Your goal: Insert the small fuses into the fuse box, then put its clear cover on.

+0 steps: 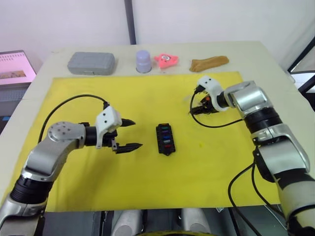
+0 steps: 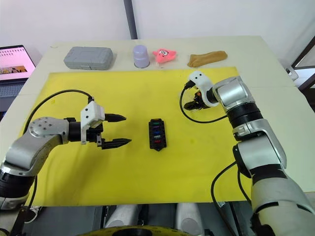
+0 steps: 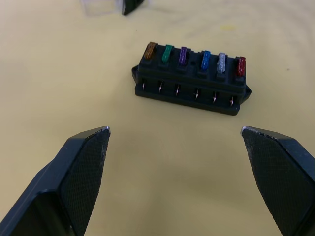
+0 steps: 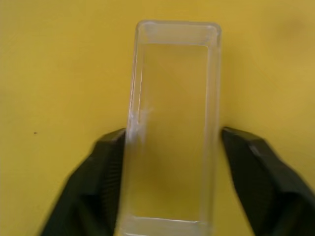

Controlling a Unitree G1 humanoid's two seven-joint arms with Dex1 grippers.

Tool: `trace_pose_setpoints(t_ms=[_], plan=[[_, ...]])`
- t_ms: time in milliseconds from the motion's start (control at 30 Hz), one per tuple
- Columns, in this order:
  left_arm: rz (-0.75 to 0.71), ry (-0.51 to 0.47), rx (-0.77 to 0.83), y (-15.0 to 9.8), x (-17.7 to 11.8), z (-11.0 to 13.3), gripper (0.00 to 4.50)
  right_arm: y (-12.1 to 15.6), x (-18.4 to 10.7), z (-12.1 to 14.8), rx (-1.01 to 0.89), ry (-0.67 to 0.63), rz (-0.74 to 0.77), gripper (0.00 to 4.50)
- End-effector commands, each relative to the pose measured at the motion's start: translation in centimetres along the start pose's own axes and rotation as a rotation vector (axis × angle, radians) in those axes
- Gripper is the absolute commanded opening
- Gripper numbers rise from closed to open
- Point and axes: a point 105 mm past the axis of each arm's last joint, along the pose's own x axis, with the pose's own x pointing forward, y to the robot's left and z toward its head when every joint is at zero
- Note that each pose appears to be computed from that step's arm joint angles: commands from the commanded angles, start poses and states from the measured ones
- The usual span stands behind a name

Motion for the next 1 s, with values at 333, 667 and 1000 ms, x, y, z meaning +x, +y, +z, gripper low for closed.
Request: trace_pose_setpoints(t_ms=[333,667,1000], plan=[[0.026,-0.01,-0.147,-5.6,2.3,-0.2,4.5,1.7,-2.7,3.4,-0.032,-0.091,0.022,1.69],[0.13,0.013,-0.215,-7.4,5.7,-0.6,4.5,3.4,-5.0,4.8,-0.033,-0.155,0.025,1.69],[0.296,0.033,-0.239,-6.3,7.5,-1.0,4.5,8.6,-8.8,4.6,-0.102,-0.161,0.19,1.69]])
